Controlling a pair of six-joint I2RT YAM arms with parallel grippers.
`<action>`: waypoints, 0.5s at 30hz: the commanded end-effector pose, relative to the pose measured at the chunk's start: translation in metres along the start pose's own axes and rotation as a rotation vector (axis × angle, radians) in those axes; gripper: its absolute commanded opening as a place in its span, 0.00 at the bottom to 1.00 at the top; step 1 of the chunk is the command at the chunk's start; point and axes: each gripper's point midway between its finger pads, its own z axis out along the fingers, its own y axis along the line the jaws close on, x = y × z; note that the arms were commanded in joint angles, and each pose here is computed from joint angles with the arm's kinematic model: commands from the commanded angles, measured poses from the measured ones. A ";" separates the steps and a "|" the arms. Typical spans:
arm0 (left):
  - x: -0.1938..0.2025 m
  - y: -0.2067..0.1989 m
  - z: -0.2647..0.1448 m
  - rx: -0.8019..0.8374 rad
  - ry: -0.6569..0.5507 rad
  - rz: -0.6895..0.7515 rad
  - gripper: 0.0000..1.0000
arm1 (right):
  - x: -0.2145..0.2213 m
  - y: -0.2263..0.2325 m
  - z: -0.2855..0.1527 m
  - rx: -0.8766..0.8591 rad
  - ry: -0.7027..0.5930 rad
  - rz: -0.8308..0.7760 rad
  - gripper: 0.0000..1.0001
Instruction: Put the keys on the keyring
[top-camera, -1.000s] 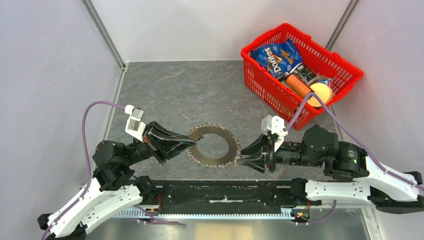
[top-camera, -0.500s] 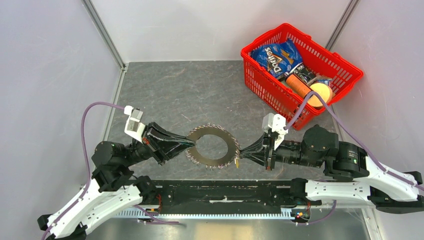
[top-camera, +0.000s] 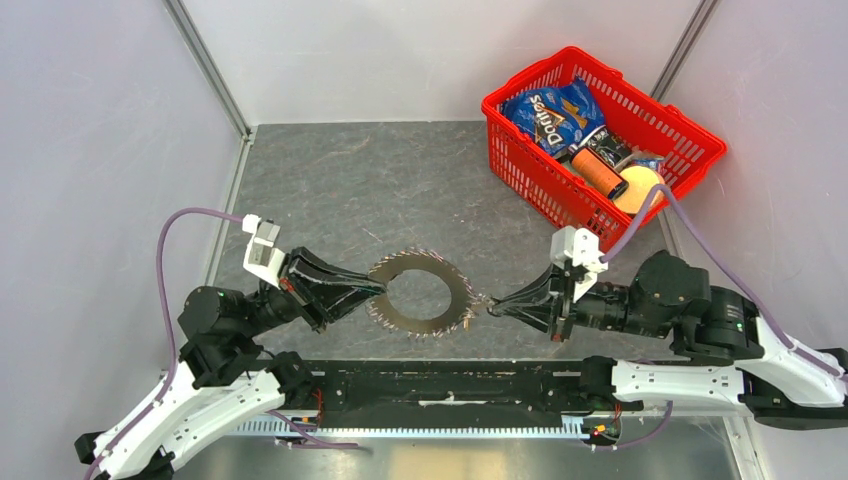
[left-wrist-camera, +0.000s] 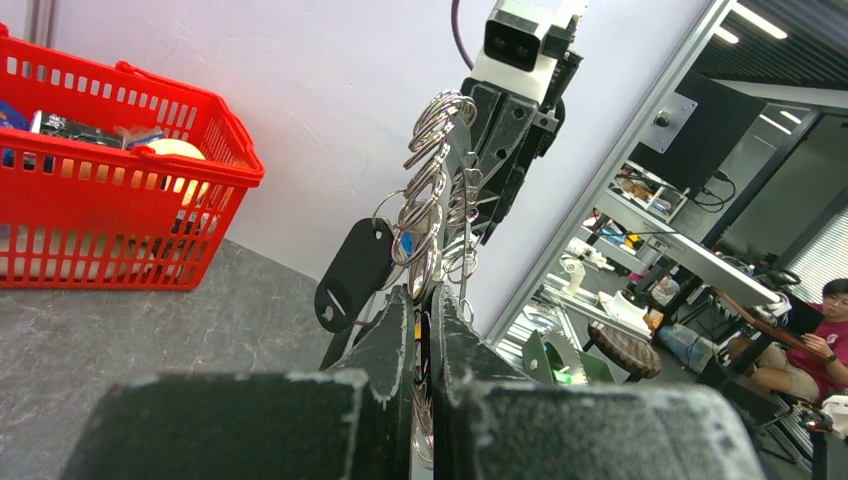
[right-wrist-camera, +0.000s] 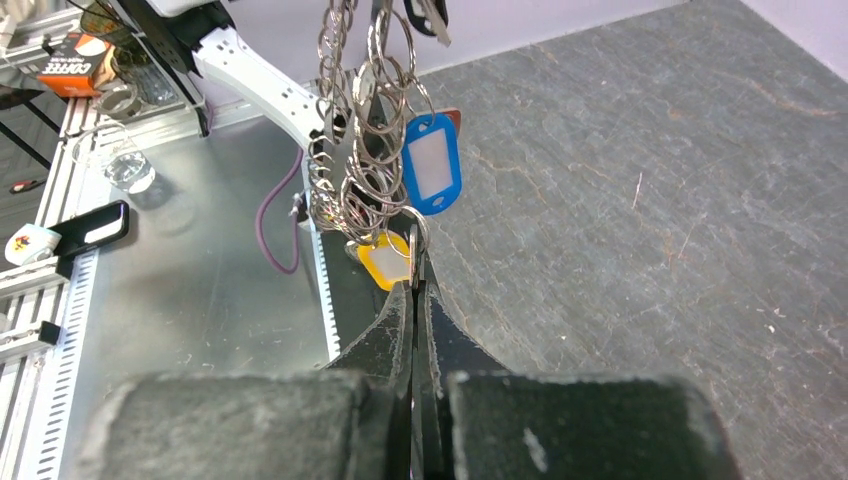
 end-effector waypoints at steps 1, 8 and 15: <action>-0.028 -0.021 -0.003 0.048 -0.089 0.034 0.02 | -0.024 0.000 -0.017 0.003 -0.059 -0.033 0.00; -0.031 -0.024 -0.007 0.055 -0.104 0.041 0.02 | -0.037 -0.003 -0.028 0.020 -0.077 -0.058 0.00; -0.032 -0.026 -0.010 0.062 -0.116 0.051 0.02 | -0.048 -0.003 -0.028 0.022 -0.074 -0.087 0.00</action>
